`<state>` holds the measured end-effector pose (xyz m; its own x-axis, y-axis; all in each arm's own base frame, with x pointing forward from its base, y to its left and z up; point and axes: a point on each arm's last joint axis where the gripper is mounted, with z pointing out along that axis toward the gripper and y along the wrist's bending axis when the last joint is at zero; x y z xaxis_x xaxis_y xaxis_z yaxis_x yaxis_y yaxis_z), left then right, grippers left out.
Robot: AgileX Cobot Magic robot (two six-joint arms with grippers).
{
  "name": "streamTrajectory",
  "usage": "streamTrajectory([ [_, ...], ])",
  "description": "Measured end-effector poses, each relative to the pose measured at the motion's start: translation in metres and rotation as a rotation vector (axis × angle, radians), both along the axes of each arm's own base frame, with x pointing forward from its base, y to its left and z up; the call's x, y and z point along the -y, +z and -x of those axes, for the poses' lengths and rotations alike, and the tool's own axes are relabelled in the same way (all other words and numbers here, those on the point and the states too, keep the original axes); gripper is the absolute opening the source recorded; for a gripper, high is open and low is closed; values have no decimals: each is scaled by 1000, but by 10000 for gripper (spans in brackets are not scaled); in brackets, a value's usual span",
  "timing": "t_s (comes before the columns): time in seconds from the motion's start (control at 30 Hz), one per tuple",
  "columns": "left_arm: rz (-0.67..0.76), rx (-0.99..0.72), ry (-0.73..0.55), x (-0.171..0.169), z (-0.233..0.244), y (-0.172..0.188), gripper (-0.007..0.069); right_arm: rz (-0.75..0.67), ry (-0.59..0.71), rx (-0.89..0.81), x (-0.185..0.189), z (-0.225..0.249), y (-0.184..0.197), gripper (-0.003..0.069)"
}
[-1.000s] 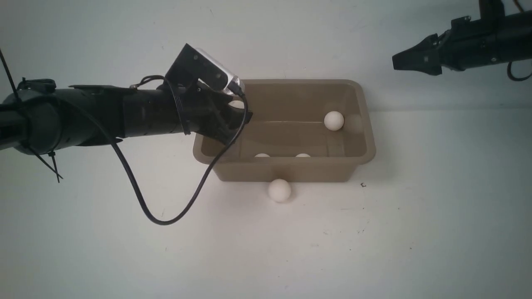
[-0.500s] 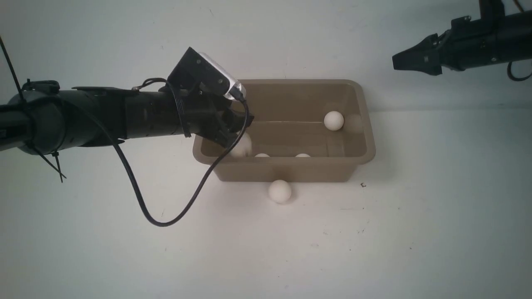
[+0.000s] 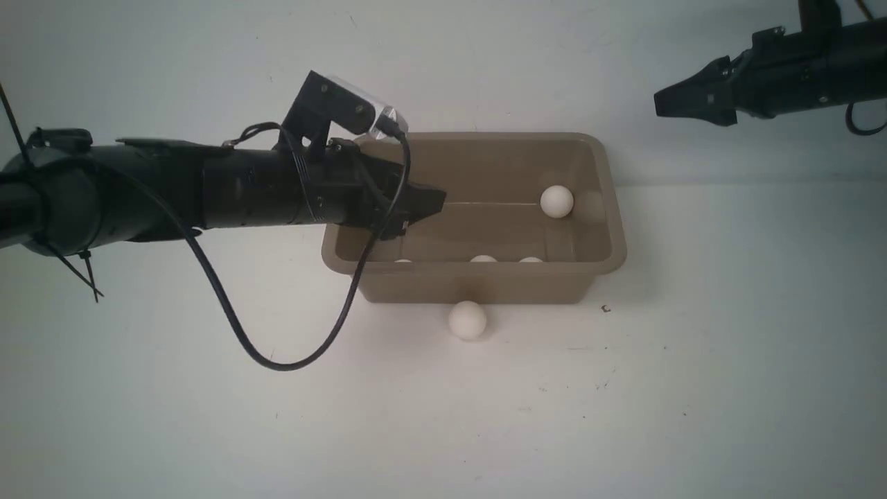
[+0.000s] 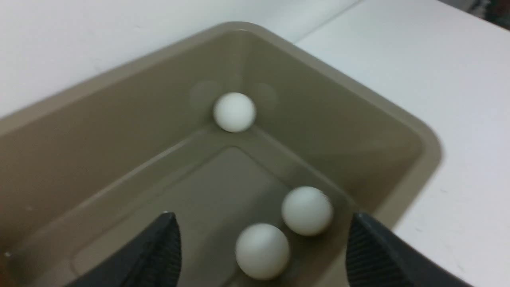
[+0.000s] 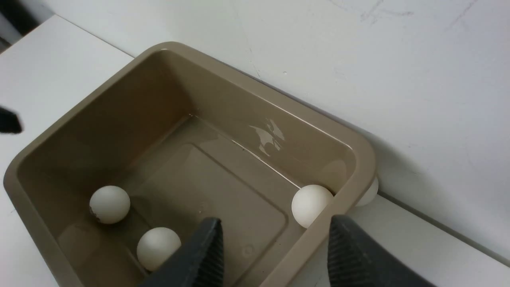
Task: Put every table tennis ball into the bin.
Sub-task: Use the right arm to clamp the table tennis ball closest to it
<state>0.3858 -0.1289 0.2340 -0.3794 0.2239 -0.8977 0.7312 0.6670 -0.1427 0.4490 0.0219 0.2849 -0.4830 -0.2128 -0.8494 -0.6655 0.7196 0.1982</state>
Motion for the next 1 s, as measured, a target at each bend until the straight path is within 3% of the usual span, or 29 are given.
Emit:
streamTrajectory([
  [0.27,-38,-167,-74,-1,25,17,500,0,-1,0,0,0,0,333],
  [0.47,-55,-414,-107,0,44,14,500,0,-4,1,0,0,0,333],
  [0.6,-120,-450,-113,13,50,7,500,1,-10,4,1,-1,0,333],
  [0.83,-143,-449,-10,55,45,-21,500,6,-26,12,2,-2,0,333],
  [1.0,-118,-481,104,64,38,-38,500,9,-36,18,2,-3,0,333],
])
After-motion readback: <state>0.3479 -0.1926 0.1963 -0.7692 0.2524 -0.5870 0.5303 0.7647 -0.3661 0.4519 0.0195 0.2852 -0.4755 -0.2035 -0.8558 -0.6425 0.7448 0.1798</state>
